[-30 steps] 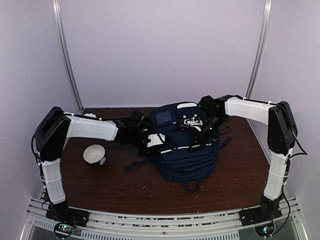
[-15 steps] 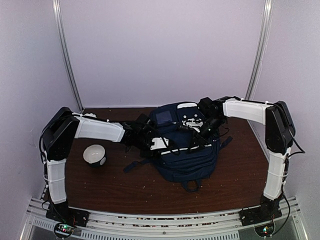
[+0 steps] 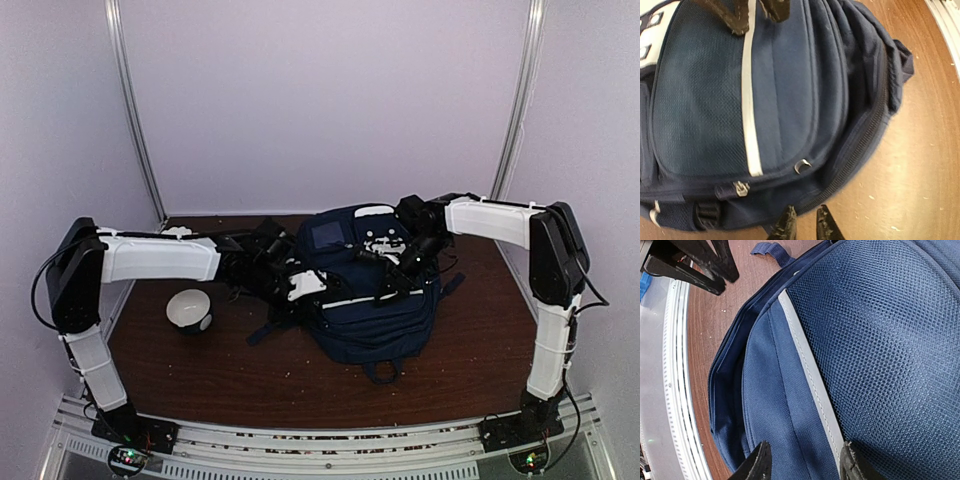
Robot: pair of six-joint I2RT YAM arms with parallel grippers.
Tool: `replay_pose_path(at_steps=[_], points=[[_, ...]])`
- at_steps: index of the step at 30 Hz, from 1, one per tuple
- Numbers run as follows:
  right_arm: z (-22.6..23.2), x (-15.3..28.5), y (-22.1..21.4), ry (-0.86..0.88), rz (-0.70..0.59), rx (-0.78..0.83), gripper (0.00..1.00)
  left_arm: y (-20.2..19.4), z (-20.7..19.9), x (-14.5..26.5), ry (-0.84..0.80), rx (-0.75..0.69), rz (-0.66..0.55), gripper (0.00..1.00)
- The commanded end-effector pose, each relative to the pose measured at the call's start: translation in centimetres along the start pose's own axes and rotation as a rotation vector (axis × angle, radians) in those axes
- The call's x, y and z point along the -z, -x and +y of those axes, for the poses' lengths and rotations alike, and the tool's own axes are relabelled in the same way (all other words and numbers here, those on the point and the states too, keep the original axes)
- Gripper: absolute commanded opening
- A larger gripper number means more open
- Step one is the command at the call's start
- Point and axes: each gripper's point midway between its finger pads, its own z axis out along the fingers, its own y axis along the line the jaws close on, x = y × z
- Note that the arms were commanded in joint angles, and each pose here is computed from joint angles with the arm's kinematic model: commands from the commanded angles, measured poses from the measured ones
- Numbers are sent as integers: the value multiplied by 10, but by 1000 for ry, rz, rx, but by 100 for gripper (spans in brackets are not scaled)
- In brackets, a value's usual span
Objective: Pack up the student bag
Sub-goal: Adjust the upper front pocket of the student bag.
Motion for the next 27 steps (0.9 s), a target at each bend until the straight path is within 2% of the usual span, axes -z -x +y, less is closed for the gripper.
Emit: replay_pose_path(at_steps=[1,4,8,17,23,27], points=[[-8,-4,-1,-2,7,-23,47,-3,21,10,131,81,-30,22],[-8,-4,-1,5,7,-28,47,-4,42,14,195,57,-56,34],[-7,-4,-1,6,4,-27,47,1,53,10,250,-69,-83,37],[-7,-5,-2,12,4,-36,47,-15,72,-26,227,-181,36,36],[-8,-8,-2,19,7,-50,46,-20,76,-36,208,-220,71,35],[-9,-10,-2,23,7,-55,46,-19,72,-39,187,-217,59,30]])
